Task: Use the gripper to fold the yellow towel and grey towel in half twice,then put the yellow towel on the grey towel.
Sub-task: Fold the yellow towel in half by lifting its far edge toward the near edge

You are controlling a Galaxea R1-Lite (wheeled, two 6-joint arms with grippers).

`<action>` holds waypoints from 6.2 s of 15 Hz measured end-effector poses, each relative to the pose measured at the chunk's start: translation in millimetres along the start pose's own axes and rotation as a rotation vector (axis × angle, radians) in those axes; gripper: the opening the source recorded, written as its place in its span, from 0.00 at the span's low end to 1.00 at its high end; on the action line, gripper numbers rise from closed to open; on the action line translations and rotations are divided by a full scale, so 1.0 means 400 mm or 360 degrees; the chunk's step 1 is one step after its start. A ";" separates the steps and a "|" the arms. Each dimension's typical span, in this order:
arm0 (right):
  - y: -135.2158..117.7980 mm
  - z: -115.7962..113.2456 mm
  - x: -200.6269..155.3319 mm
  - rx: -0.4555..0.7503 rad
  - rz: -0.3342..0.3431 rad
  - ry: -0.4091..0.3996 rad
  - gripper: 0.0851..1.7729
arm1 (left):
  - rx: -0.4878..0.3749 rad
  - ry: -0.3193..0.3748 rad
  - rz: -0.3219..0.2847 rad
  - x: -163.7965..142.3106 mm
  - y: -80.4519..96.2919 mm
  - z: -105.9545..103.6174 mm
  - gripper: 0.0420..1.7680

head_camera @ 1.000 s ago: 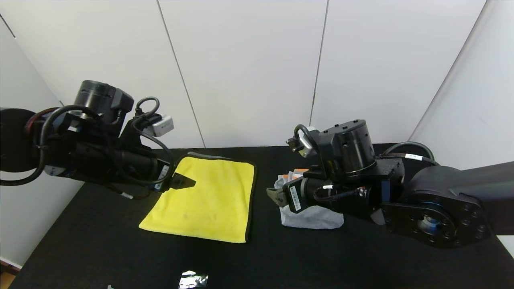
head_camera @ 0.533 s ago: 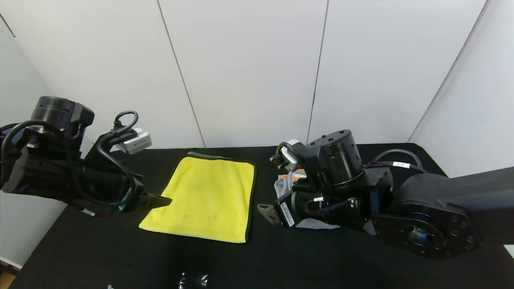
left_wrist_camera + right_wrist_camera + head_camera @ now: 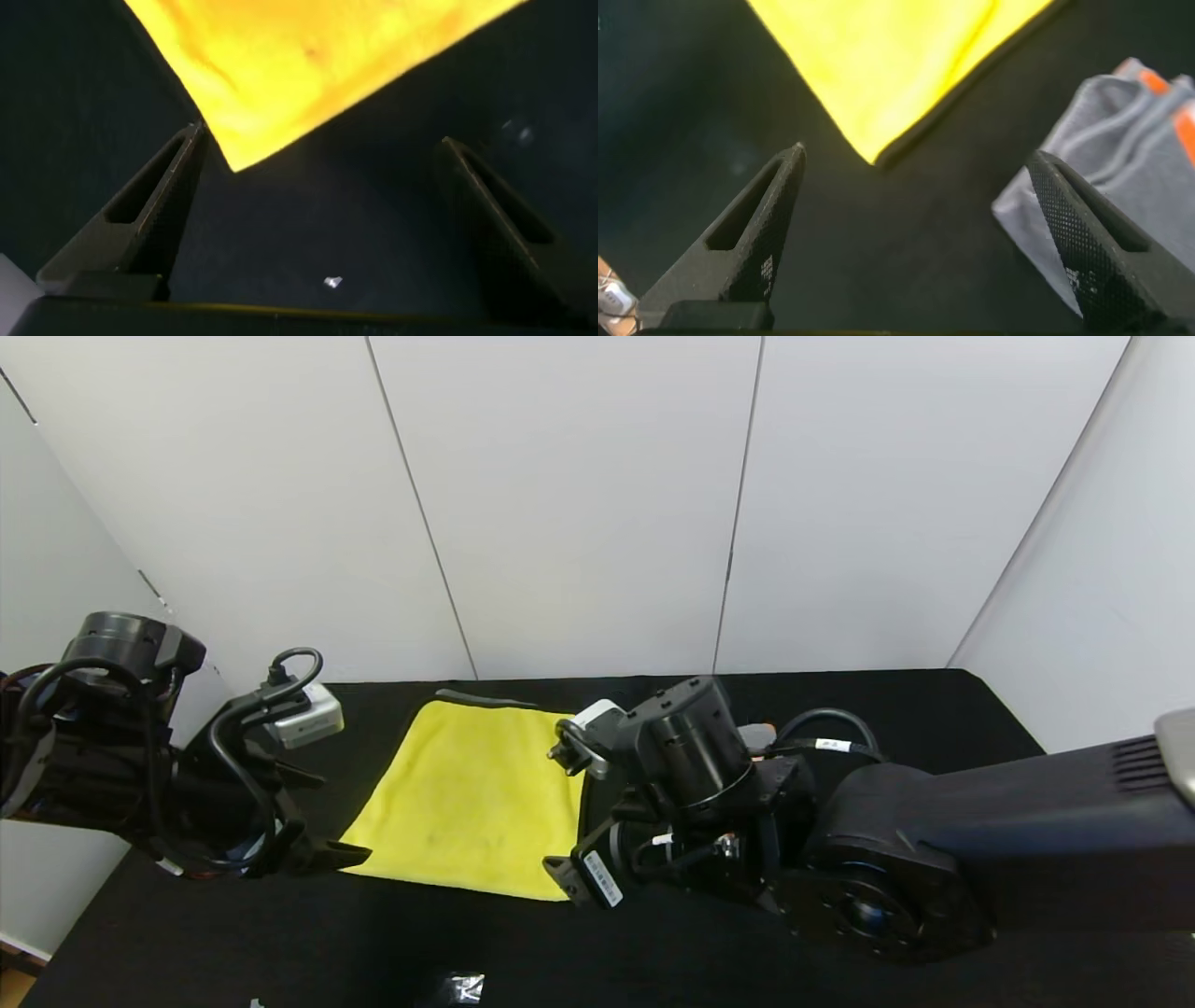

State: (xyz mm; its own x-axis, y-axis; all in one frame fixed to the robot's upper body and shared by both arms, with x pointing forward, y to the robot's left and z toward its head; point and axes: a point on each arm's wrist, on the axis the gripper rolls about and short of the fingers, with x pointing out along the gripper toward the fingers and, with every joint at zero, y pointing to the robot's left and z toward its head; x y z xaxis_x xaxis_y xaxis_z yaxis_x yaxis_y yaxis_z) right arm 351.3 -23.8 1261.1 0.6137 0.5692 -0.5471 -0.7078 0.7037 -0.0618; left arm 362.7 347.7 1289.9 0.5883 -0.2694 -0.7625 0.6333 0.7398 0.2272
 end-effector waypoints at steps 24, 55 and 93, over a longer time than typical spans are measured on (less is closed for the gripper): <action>0.089 -0.073 0.258 0.0058 -0.0126 0.0235 0.96 | -0.0036 0.0416 -0.0135 0.198 0.087 -0.094 0.97; 0.100 -0.094 0.304 0.0140 -0.0215 0.0328 0.03 | -0.0057 0.0465 -0.0161 0.270 0.114 -0.098 0.02; 0.184 -0.029 0.069 0.0366 0.0022 0.0537 0.03 | -0.0203 0.0612 -0.0373 -0.001 0.036 -0.068 0.04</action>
State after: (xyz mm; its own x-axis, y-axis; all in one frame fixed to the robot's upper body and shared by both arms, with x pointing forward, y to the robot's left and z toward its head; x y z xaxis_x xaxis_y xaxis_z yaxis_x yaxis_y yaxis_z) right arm 312.2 39.0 1231.8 0.4283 0.4350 -0.7920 -0.5953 0.7952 0.1148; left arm 358.0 375.2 1276.9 0.1924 -0.2083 -0.9590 0.6457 0.7627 -0.0362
